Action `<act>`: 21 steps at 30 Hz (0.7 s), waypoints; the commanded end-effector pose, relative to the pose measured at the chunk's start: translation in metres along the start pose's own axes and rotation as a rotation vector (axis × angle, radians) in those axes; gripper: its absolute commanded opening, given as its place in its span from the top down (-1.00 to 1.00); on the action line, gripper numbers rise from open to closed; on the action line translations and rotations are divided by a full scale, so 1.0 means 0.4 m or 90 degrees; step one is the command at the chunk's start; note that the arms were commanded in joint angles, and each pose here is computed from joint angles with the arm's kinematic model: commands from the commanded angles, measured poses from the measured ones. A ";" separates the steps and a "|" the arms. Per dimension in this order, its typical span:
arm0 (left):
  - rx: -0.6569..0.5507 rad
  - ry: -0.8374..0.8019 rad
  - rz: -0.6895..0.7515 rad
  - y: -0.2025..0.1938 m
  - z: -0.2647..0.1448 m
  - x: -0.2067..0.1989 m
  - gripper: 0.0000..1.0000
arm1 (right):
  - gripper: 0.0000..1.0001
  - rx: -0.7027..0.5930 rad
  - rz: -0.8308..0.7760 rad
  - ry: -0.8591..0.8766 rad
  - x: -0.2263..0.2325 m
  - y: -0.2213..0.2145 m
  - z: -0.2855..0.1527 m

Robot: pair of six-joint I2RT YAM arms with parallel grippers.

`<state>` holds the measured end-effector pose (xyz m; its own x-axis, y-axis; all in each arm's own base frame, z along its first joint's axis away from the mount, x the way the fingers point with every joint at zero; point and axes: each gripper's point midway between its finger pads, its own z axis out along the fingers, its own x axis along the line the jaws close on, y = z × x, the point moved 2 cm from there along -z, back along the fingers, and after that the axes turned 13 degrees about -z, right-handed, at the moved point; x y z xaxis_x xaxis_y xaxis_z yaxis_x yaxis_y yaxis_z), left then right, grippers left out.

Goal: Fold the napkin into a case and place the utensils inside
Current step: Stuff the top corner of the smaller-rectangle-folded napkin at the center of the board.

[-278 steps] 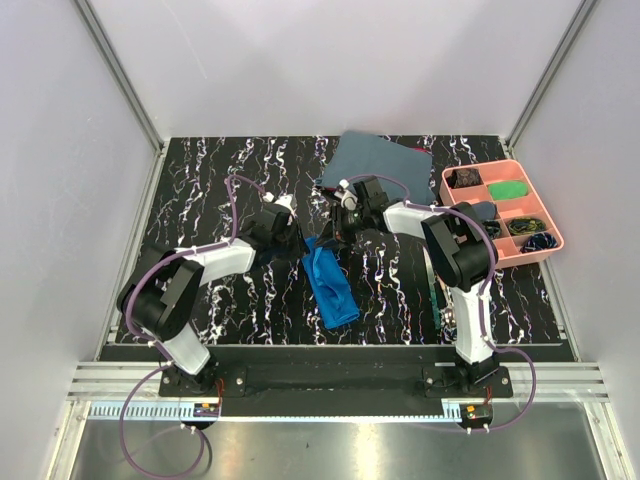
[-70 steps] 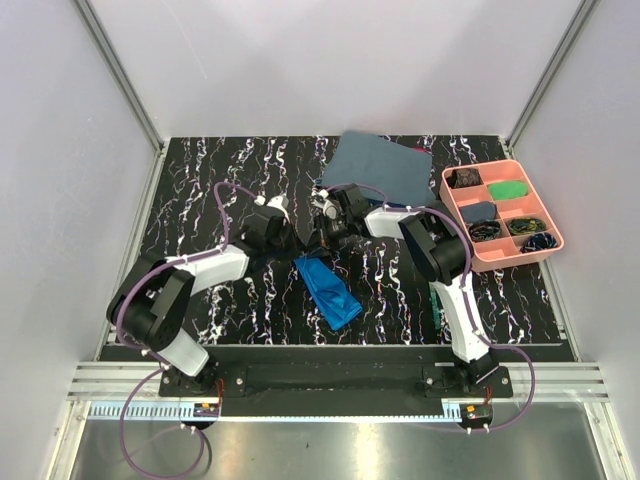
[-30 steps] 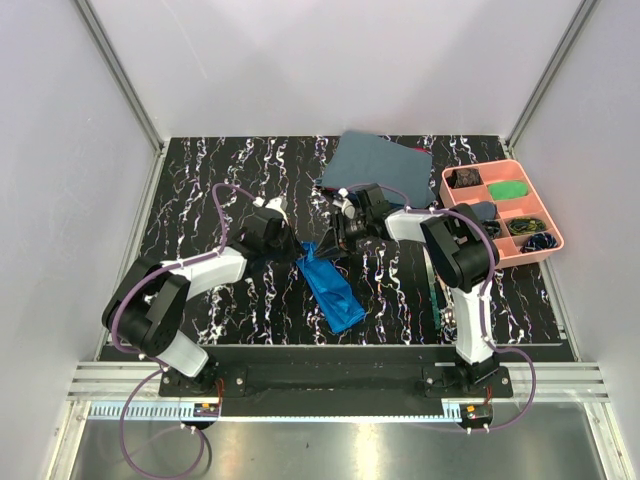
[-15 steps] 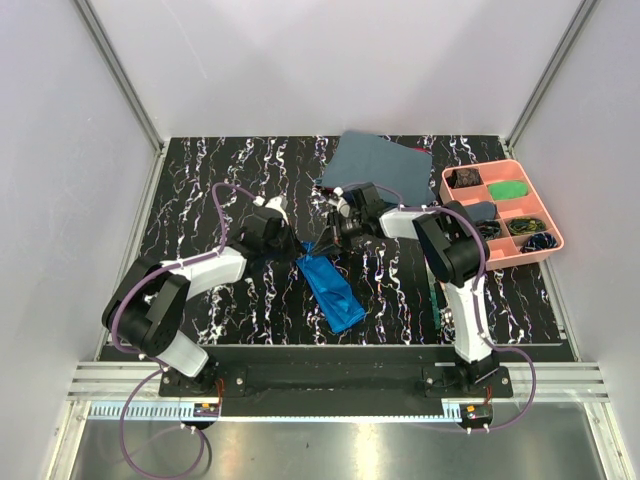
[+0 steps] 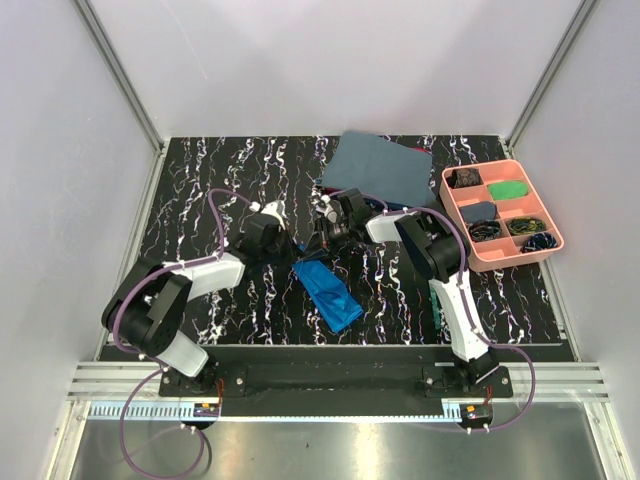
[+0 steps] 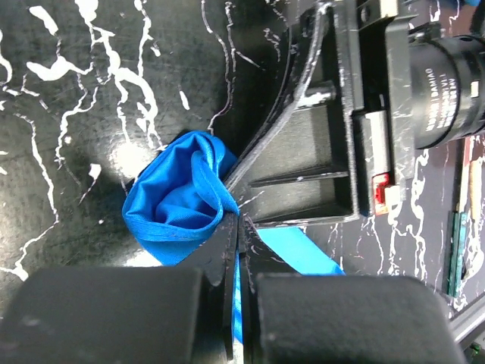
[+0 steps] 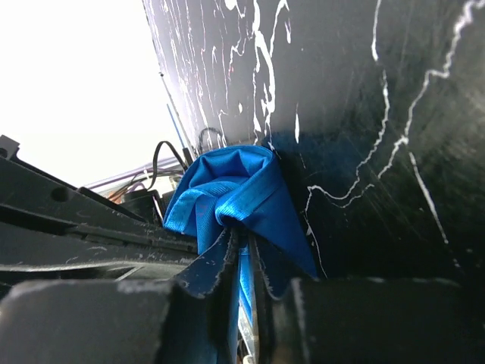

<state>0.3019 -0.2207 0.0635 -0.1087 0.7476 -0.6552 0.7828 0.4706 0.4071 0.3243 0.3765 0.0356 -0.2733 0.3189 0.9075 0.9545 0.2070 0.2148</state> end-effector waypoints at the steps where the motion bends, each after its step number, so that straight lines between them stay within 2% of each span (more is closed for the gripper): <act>1: -0.024 -0.009 -0.009 0.005 -0.014 -0.007 1.00 | 0.65 -0.008 -0.050 0.037 0.088 0.033 -0.020; 4: -0.035 0.009 -0.010 0.014 -0.015 0.004 1.00 | 0.53 -0.020 -0.042 0.032 0.099 0.031 -0.052; 5: -0.037 0.010 -0.009 0.015 -0.017 0.005 1.00 | 0.42 -0.026 -0.048 0.033 0.112 0.035 -0.063; 9: -0.040 0.018 -0.012 0.014 -0.017 0.018 1.00 | 0.21 -0.023 -0.049 0.024 0.115 0.020 -0.086; 21: -0.037 0.007 -0.007 0.020 -0.021 0.003 1.00 | 0.17 -0.038 -0.054 0.004 0.096 0.006 -0.141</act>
<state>0.2959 -0.2100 0.0574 -0.1480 0.7568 -0.6367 0.7656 0.4953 0.4107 0.3228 0.3442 0.0743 -0.3086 0.3250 0.8939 0.9487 0.1733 0.2645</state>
